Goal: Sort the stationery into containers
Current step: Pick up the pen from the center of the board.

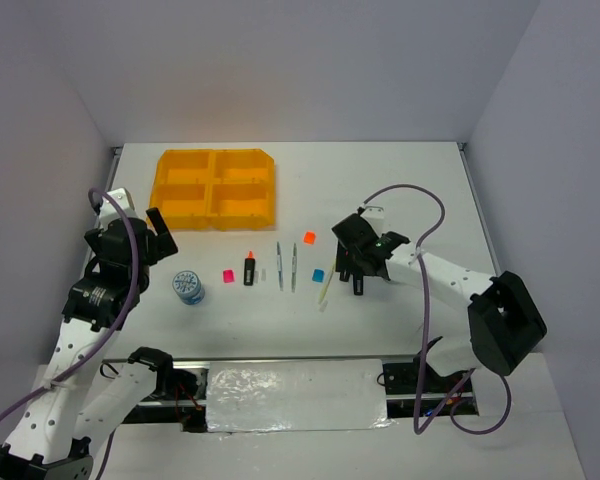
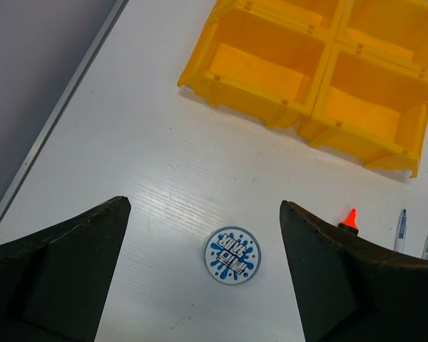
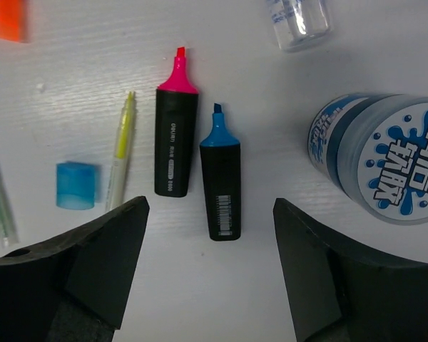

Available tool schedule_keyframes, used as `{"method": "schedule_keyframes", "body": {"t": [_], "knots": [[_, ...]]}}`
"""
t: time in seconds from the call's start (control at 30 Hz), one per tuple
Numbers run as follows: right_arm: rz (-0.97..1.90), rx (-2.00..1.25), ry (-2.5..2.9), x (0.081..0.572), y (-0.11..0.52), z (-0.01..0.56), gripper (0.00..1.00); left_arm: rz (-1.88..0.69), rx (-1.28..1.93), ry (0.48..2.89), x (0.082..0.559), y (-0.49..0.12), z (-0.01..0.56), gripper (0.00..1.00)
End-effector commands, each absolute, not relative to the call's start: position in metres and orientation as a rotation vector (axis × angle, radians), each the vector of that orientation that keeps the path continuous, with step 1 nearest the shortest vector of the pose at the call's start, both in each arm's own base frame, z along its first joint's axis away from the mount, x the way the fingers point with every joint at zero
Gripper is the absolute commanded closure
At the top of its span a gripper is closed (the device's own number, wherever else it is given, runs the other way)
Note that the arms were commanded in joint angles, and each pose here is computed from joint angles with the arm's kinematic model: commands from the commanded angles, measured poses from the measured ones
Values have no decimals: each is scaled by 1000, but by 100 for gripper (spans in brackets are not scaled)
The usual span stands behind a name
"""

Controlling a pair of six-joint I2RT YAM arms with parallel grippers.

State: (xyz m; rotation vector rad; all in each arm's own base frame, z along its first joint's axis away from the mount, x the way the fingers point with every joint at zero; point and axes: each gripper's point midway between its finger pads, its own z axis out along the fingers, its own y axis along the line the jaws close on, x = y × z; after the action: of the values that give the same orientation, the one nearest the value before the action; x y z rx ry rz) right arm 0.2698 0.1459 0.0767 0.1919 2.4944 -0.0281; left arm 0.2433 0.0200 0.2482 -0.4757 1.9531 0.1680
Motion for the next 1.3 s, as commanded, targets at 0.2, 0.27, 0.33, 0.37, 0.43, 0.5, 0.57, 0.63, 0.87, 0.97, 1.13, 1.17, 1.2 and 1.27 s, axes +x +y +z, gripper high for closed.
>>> {"method": "schedule_keyframes", "body": {"t": [0.2,0.27,0.33,0.37,0.43,0.5,0.57,0.63,0.87,0.97,1.13,1.17,1.2,1.27], "knots": [[-54,147,2508,278,136,50,30,133,-446,1933,250,15,256,1],[-64,146,2513,278,133,46,34,131,-442,1936,250,14,256,1],[-61,140,2523,278,135,41,38,127,-438,1937,251,13,256,1],[-63,129,2531,276,134,38,39,126,-437,1937,251,13,256,1],[-71,123,2544,275,134,33,40,126,-437,1938,251,13,255,1],[-76,128,2547,275,134,32,41,127,-438,1937,251,13,256,1],[-71,138,2552,273,133,32,42,129,-442,1934,250,14,256,1],[-71,151,2552,272,132,33,43,129,-440,1933,250,14,257,1],[-18,178,2600,263,132,24,45,133,-444,1937,250,14,256,1],[-5,172,2634,258,134,16,46,139,-455,1930,249,16,257,1],[-3,138,2683,250,135,3,54,84,-458,1933,252,8,261,1],[-1,138,2684,249,134,2,54,69,-455,1936,253,6,262,1],[14,138,2678,249,136,3,54,49,-449,1939,254,3,264,1],[23,136,2676,248,135,4,56,-10,-447,1944,257,-6,268,1]]}}
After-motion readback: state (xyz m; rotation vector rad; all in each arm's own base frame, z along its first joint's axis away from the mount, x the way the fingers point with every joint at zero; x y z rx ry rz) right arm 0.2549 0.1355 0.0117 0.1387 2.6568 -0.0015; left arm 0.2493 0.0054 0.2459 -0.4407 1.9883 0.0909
